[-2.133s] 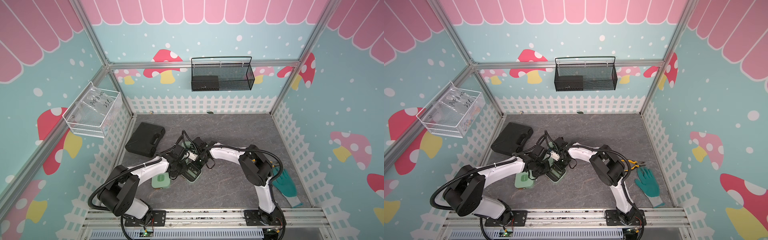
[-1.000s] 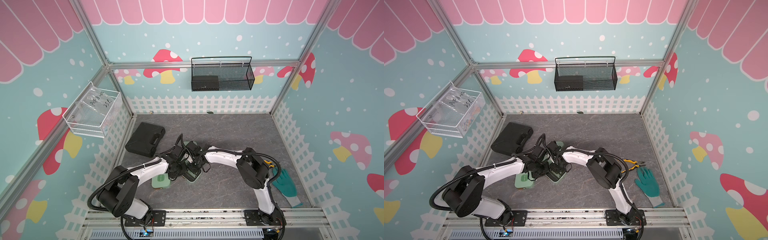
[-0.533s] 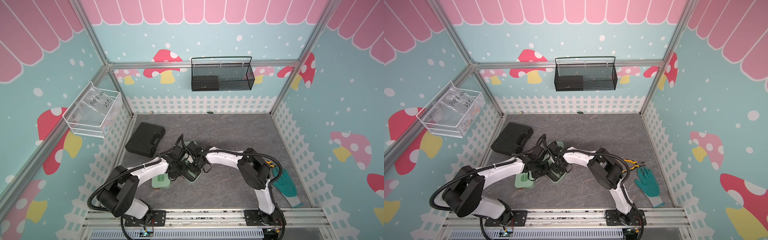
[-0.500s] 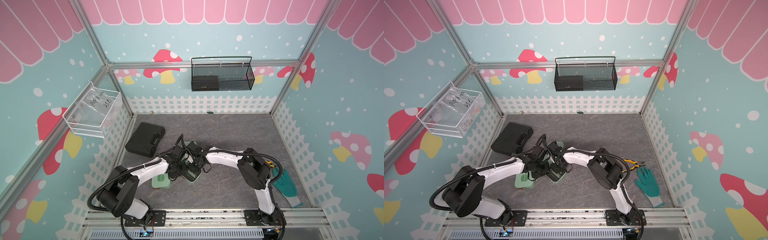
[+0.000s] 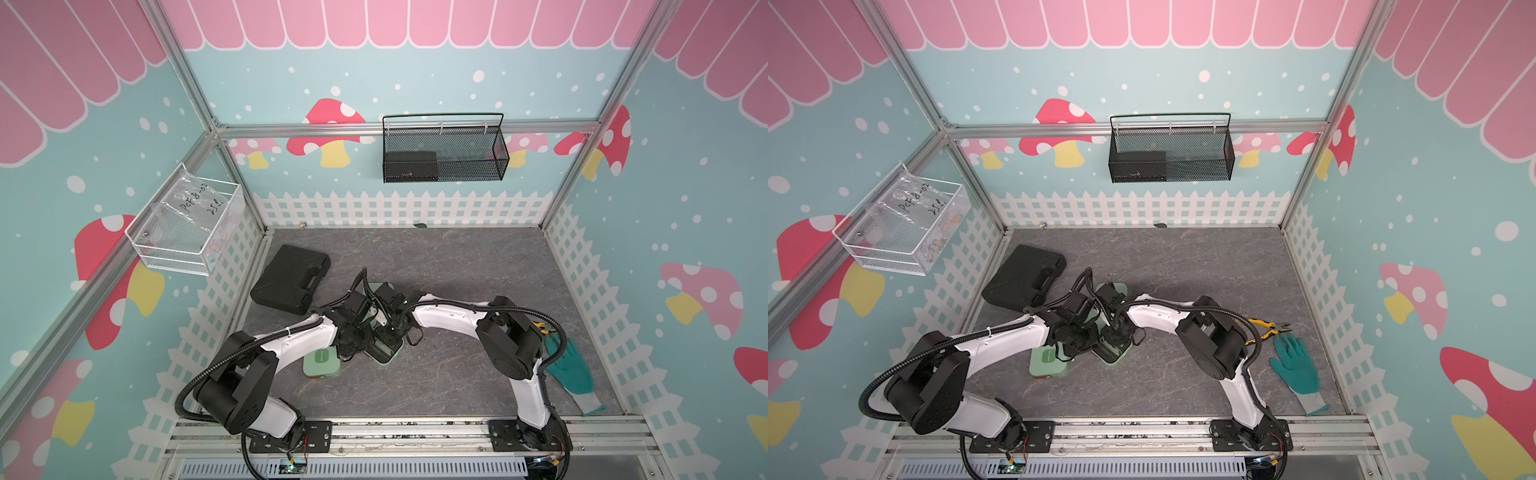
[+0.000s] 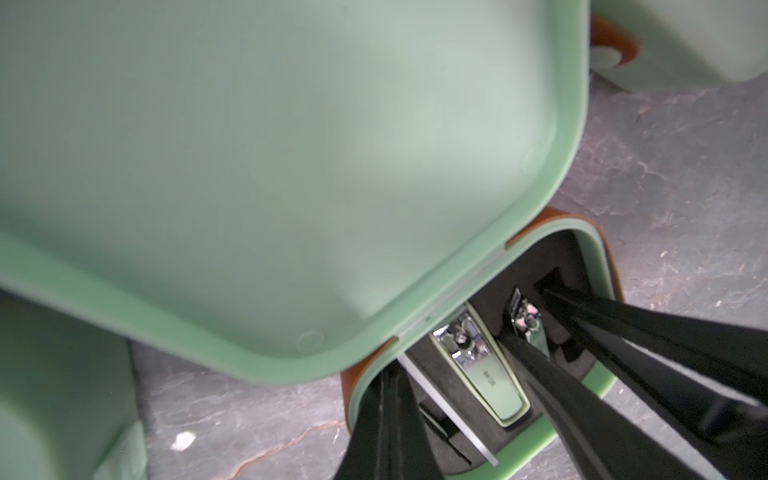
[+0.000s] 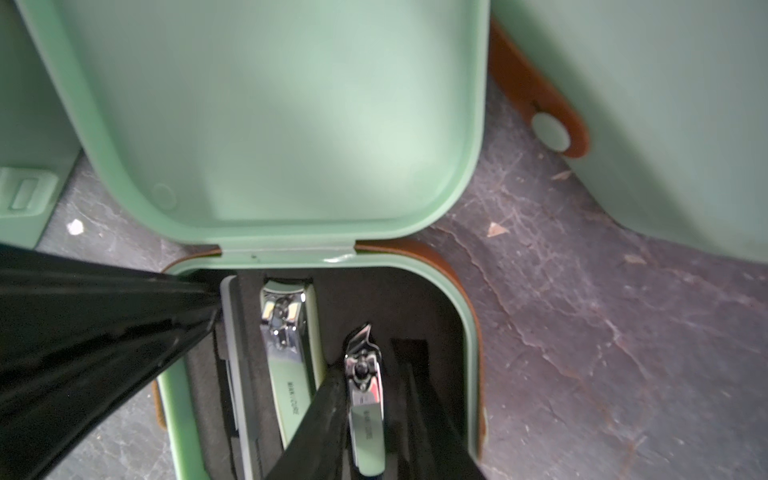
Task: Organize nail clipper sets
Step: Place the nail clipper in the storage box, then pick up the nail clipper from the center of the board, then place the nail clipper in the storage box.
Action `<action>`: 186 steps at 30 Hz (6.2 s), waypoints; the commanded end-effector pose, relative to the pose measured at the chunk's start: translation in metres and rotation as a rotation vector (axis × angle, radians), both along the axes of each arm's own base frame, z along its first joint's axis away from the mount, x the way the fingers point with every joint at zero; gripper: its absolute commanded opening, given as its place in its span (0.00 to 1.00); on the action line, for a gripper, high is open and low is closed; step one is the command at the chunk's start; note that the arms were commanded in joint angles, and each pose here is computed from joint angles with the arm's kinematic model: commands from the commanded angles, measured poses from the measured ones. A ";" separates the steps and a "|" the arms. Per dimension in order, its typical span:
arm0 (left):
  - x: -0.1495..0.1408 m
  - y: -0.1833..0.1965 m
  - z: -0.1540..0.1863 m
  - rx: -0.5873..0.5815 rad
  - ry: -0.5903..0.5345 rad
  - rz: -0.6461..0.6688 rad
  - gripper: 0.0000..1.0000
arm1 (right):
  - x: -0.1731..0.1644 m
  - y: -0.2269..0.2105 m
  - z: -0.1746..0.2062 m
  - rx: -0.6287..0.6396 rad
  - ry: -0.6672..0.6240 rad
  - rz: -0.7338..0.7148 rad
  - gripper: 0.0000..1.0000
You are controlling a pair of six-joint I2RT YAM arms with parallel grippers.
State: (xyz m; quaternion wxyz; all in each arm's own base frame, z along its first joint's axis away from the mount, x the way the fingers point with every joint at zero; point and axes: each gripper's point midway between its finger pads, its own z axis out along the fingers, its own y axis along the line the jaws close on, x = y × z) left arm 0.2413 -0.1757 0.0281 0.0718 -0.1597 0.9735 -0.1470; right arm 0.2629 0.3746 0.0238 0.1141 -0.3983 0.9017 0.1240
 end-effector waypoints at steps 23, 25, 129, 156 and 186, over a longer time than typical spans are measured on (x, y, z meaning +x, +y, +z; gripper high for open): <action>0.006 0.004 0.000 0.025 -0.011 0.017 0.00 | -0.014 0.002 0.034 0.070 -0.014 0.066 0.27; 0.006 0.004 -0.001 0.025 -0.009 0.017 0.00 | -0.011 0.004 0.031 0.067 -0.017 0.064 0.23; 0.008 0.002 0.006 0.030 0.002 0.019 0.00 | 0.106 -0.236 -0.056 -0.243 0.065 0.074 0.34; 0.010 0.002 0.004 0.025 -0.011 0.022 0.00 | 0.071 -0.097 0.082 0.093 -0.221 -0.073 0.01; 0.008 0.003 -0.003 0.029 0.001 0.028 0.00 | 0.015 -0.004 0.025 0.143 -0.231 0.018 0.00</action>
